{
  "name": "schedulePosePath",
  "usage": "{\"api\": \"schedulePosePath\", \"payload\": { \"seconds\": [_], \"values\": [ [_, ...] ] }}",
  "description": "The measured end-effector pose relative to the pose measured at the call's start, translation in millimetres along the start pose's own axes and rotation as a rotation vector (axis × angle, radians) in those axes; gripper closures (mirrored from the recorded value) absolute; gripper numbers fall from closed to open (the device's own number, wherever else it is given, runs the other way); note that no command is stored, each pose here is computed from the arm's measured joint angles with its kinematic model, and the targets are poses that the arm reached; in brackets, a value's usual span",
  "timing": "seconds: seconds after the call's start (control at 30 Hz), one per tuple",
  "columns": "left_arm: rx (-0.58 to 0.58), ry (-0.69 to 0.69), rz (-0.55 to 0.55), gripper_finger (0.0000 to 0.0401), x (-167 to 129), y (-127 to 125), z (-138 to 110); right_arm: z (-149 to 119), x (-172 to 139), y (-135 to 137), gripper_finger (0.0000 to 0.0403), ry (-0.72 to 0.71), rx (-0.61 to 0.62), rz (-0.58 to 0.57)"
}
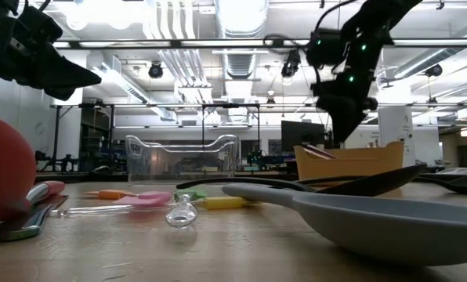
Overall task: Pick & Place Kitchen Items
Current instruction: Put the black serving spoon into the bottom transparent bin
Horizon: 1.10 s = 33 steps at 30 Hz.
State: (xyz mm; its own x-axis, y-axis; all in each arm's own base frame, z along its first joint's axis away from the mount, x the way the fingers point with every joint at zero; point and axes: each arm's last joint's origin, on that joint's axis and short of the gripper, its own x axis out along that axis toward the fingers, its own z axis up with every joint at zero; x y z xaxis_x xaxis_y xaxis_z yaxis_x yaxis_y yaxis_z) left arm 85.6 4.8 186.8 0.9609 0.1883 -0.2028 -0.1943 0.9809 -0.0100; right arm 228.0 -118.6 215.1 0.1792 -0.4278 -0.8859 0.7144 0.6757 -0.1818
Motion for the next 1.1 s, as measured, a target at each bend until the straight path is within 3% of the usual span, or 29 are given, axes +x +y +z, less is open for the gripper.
{"api": "schedulePosePath", "payload": {
  "seconds": [0.27, 0.6, 0.87, 1.1],
  "values": [
    [0.000, 0.000, 0.000, 0.0357, 0, 0, 0, 1, -44, -9, 0.0240, -0.209, 0.035, 0.066],
    [0.000, 0.000, 0.000, 0.0357, 0, 0, 0, 5, -76, 9, 0.0221, -0.448, -0.021, 0.183],
    [0.000, 0.000, 0.000, 0.0357, 0, 0, 0, 11, -79, 33, 0.0223, -0.546, -0.201, 0.245],
    [0.000, 0.000, 0.000, 0.0357, 0, 0, 0, 16, -68, 55, 0.0242, -0.562, -0.350, 0.432]
  ]
}}
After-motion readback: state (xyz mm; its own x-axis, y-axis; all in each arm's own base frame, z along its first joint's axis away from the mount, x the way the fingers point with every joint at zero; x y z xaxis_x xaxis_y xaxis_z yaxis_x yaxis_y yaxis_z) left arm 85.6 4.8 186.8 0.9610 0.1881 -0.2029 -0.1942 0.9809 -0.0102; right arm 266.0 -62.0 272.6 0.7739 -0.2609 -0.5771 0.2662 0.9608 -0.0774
